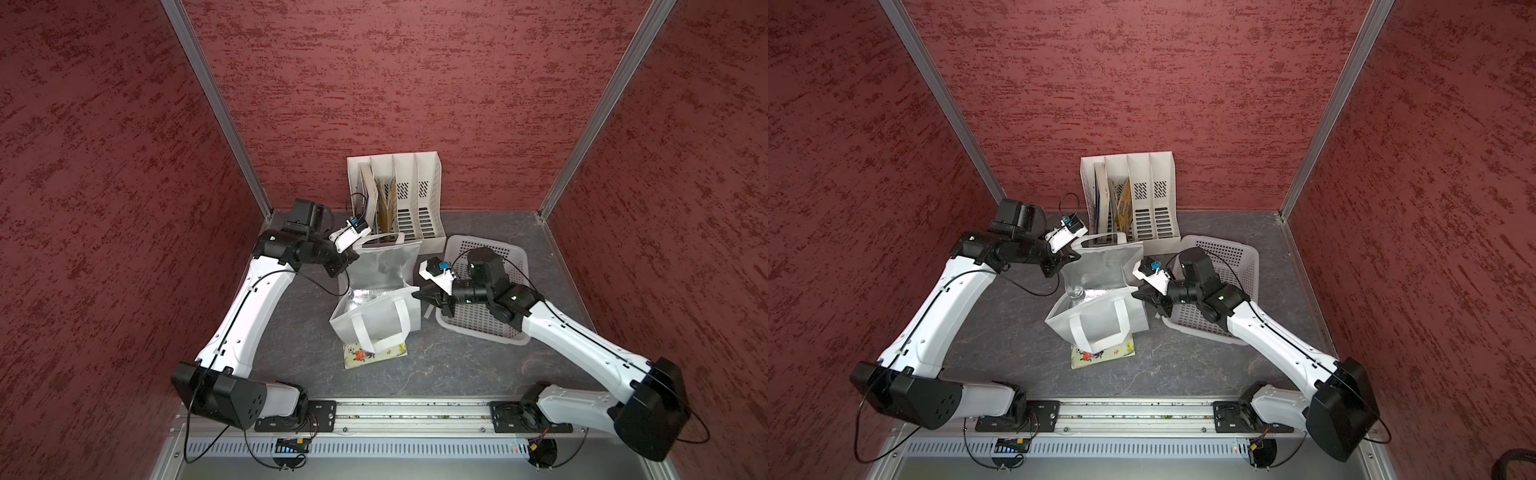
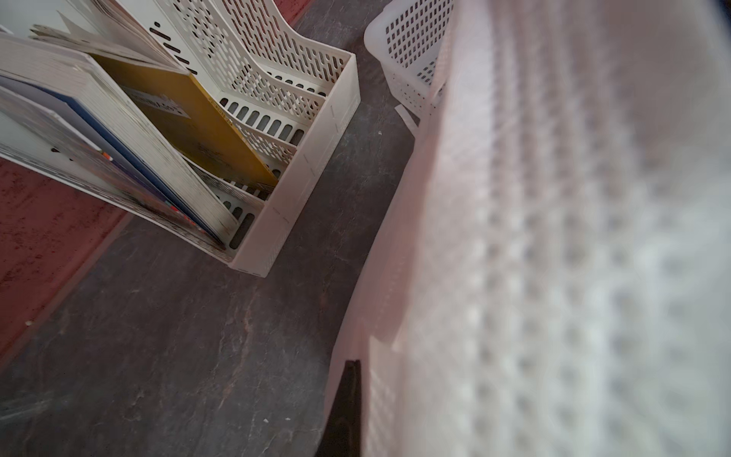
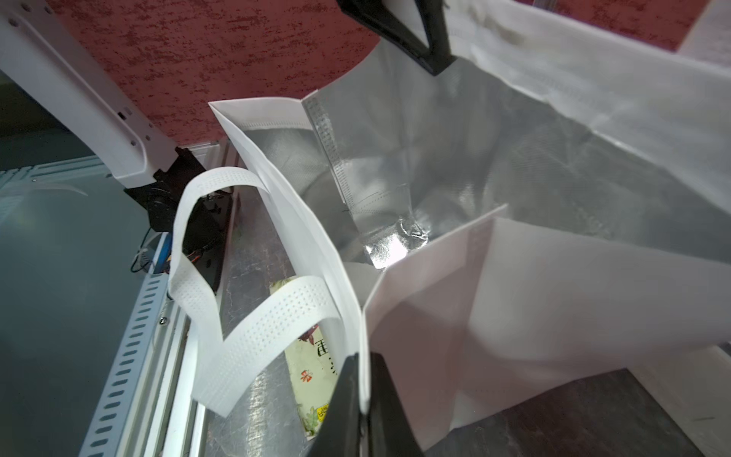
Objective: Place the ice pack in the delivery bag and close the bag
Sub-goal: Close the delivery bag at the center of the board.
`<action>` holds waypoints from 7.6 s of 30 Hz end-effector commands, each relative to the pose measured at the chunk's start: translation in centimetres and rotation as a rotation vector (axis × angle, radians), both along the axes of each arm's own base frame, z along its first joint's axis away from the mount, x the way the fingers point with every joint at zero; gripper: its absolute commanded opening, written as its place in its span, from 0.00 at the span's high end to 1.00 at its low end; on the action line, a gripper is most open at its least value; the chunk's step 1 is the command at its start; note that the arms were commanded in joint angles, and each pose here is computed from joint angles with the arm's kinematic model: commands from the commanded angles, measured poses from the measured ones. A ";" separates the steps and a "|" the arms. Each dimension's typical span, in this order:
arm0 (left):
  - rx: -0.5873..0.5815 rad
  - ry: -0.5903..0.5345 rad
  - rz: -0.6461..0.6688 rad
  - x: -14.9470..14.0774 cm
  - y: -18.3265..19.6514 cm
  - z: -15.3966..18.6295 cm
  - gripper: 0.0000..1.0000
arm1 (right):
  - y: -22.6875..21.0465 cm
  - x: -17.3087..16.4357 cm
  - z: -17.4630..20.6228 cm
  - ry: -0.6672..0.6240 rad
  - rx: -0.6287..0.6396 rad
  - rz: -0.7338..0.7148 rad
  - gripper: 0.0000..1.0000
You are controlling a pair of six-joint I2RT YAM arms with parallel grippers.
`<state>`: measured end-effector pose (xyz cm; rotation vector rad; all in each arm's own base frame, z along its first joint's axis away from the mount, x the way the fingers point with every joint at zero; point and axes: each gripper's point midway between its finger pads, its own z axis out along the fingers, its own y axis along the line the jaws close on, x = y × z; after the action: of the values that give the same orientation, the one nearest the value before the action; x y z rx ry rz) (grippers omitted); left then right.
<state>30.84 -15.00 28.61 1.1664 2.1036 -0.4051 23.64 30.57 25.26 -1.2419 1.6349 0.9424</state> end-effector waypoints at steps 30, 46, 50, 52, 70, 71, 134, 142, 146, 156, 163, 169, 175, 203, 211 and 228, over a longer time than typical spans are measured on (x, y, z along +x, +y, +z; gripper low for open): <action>-0.371 -0.091 -0.062 -2.4 -2.0 11.1 1.00 | -2.7 3.6 10.2 0.112 0.402 -0.498 1.00; -0.325 0.371 -0.200 -3.7 -5.5 -1.5 1.00 | -4.3 7.4 -3.4 0.451 0.167 -0.820 1.00; -0.293 0.401 -0.174 -5.6 -4.7 -3.5 1.00 | -4.8 8.1 -3.2 0.379 0.165 -0.829 1.00; -0.297 0.405 -0.169 -6.0 -4.6 -3.6 1.00 | -4.3 8.7 -3.2 0.356 0.165 -0.786 1.00; -0.354 0.539 -0.092 -4.6 -6.1 -1.7 0.08 | 0.6 7.9 -1.2 0.215 0.190 -0.460 1.00; -0.341 0.544 -0.089 -4.8 -6.2 -1.9 0.06 | 0.3 8.0 -1.4 0.219 0.186 -0.480 1.00; -0.429 0.140 -0.382 -8.5 -3.0 -4.0 0.96 | -3.9 2.5 -1.6 0.106 0.032 -0.419 0.24; -0.363 0.203 -0.455 -9.4 -3.6 -5.4 0.96 | -4.3 4.6 -2.9 -0.133 0.039 -0.287 0.02; -0.310 0.239 -0.488 -10.3 -4.0 -6.4 0.97 | -3.3 5.3 -0.9 -0.139 0.084 -0.114 0.01; -0.283 0.224 -0.449 -9.6 -3.5 -5.8 0.97 | -1.6 3.5 1.5 -0.048 0.181 0.114 0.03; -0.310 0.213 -0.422 -8.6 -3.2 -5.7 0.97 | -1.8 2.3 2.7 -0.015 0.201 0.160 0.24; -0.328 0.228 -0.406 -7.9 -3.3 -5.6 0.94 | -1.6 1.4 1.7 0.077 0.191 0.198 0.45; -0.341 0.245 -0.373 -7.9 -3.4 -6.4 0.50 | -1.4 0.3 -0.6 0.026 0.072 0.180 0.60; -0.252 0.166 -0.294 -8.3 -1.4 -8.5 0.69 | -2.5 -0.8 -3.3 -0.124 -0.095 0.129 0.98; -0.283 0.106 -0.253 -8.3 -0.4 -7.6 0.70 | -3.2 -0.4 -2.7 -0.218 -0.068 0.057 1.00; -0.614 -0.045 -0.001 -3.7 1.8 7.4 0.22 | -3.4 -0.5 -3.0 -0.279 -0.065 0.061 1.00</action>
<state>26.54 -12.46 32.57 0.8596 1.8085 -0.8317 23.02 27.52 22.48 -1.4039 1.4263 0.7584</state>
